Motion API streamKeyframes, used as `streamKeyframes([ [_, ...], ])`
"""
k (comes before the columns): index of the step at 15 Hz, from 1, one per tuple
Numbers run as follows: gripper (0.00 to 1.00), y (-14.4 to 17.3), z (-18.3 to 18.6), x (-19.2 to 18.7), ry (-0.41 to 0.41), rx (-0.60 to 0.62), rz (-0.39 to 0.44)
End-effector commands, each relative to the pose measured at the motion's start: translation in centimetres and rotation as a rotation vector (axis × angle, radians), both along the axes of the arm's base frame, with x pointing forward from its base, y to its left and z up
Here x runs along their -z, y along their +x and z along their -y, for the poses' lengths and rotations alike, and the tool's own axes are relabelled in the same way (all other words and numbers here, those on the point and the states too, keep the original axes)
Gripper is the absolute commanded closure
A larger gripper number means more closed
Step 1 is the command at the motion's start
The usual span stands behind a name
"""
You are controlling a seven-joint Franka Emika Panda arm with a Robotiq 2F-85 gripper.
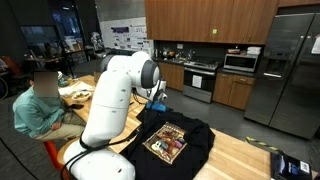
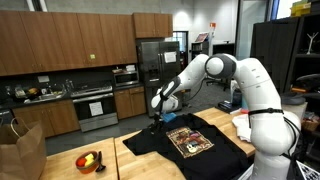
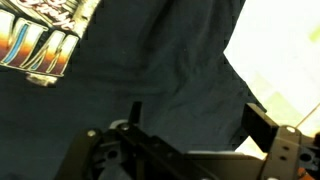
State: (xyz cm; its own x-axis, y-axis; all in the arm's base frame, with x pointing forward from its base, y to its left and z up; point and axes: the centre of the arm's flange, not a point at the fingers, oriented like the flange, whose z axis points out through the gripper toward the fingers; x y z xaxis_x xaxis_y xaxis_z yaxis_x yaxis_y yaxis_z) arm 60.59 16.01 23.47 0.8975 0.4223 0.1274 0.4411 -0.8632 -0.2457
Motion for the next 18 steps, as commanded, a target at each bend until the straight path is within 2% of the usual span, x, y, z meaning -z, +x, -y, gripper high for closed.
streamKeyframes([
  [1,0.0,0.9,-1.6,1.0,-0.01,-0.072,-0.013],
  [18,0.0,2.5,-11.5,2.8,-0.041,-0.278,0.013],
])
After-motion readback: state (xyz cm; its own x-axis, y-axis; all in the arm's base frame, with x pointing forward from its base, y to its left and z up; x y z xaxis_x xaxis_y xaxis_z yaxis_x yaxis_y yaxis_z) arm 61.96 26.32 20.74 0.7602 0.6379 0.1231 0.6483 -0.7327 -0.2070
